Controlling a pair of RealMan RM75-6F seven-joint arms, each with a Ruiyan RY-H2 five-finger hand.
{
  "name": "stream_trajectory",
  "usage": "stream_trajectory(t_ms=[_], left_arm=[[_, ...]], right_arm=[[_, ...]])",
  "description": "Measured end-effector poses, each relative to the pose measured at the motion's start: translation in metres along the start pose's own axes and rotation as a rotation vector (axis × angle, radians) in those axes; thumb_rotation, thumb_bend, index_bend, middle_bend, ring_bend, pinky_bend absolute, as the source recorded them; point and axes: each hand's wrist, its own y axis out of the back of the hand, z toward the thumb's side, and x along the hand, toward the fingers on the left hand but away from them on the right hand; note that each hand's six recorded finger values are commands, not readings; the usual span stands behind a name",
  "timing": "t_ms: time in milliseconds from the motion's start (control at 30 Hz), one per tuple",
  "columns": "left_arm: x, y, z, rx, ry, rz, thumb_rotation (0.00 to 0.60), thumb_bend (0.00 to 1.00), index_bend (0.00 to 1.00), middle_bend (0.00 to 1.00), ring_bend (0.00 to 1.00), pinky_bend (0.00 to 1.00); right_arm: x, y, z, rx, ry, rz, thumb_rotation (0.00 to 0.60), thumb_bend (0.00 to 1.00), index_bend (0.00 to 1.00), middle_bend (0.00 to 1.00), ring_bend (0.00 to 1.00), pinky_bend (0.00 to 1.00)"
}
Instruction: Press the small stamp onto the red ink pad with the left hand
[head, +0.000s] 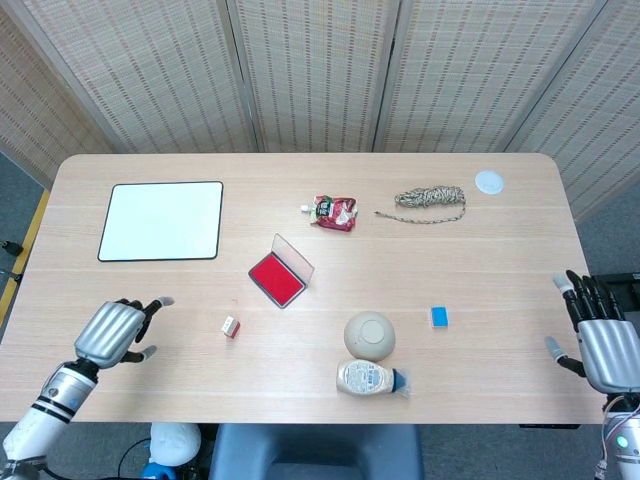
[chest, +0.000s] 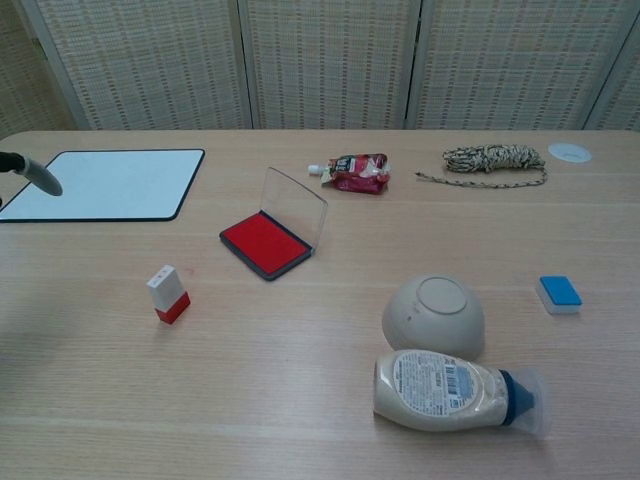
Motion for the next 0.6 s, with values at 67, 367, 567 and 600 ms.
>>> stream_trajectory(t_ms=[67,367,567,600], left_arm=[[0.009,0.000,0.007,-0.004,-0.010,-0.009,0.600,0.26,0.32,1.00,0.85,0.88],[0.038,-0.015,0.033,-0.010,-0.051,-0.081,0.600,0.26,0.35,1.00,0.90,0.93],[0.055,-0.023,0.046,0.032,-0.057,-0.109,0.600,0.26,0.34,1.00,0.90,0.93],[0.058,-0.024,0.048,0.035,-0.054,-0.116,0.600,0.26,0.34,1.00,0.90,0.93]], right_arm=[[0.000,0.001,-0.001,-0.003,0.002,-0.001,0.600,0.29,0.00,0.00,0.00,0.00],[0.003,0.004,-0.001,-0.011,0.013,-0.008,0.600,0.29,0.00,0.00,0.00,0.00],[0.004,0.004,0.000,-0.010,0.019,-0.004,0.600,0.29,0.00,0.00,0.00,0.00],[0.004,0.004,0.000,-0.010,0.019,-0.004,0.600,0.29,0.00,0.00,0.00,0.00]])
